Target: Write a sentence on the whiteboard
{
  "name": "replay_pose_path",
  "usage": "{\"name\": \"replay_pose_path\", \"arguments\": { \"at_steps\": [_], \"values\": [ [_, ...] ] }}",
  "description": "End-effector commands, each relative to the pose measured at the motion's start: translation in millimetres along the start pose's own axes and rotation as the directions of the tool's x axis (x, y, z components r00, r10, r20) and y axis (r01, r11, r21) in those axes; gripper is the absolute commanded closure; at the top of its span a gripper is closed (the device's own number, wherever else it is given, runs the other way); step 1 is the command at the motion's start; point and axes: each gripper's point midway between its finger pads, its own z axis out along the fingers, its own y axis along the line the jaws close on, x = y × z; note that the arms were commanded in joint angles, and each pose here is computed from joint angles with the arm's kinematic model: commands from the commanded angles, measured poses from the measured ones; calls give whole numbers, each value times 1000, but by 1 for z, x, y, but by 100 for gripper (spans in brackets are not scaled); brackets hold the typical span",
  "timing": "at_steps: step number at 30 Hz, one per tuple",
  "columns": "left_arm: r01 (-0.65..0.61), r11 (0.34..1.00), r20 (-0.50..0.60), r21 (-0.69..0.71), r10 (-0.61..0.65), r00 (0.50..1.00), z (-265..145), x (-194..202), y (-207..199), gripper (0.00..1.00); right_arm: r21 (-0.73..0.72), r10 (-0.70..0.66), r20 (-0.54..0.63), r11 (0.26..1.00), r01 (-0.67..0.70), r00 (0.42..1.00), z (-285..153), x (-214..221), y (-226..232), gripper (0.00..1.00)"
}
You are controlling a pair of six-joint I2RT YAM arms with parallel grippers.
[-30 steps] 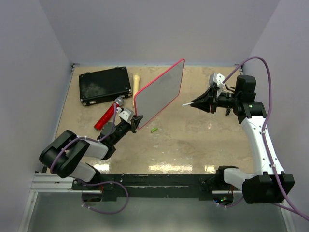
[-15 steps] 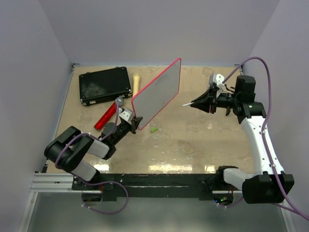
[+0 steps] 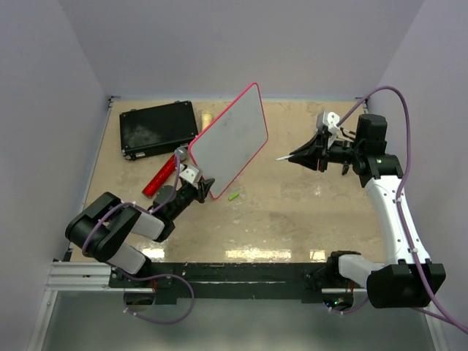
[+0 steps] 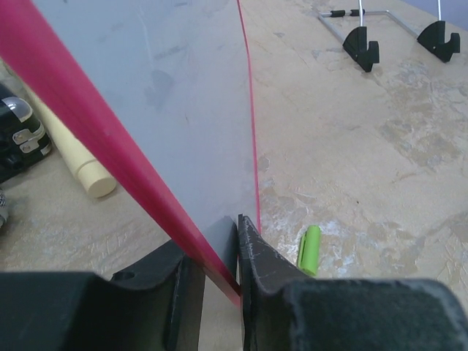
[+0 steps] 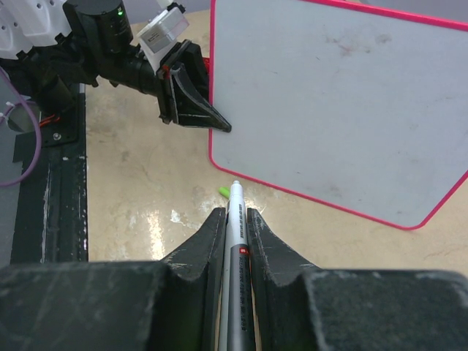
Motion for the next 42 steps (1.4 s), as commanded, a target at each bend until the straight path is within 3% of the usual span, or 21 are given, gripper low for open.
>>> {"name": "replay_pose_path", "arguments": {
  "at_steps": [1,24,42],
  "values": [
    [-87,996,234,-10,87,968,1,-68,0,73,-21,-20,24,1000,20,1000,-1,-6,5,100],
    [-129,992,288,-13,127,949,8,-107,-1,74,-27,-14,23,1000,15,1000,0,-4,4,100],
    [-101,994,317,45,82,945,23,-117,-5,75,-31,-12,24,999,12,1000,0,-4,5,100]
  ]
}}
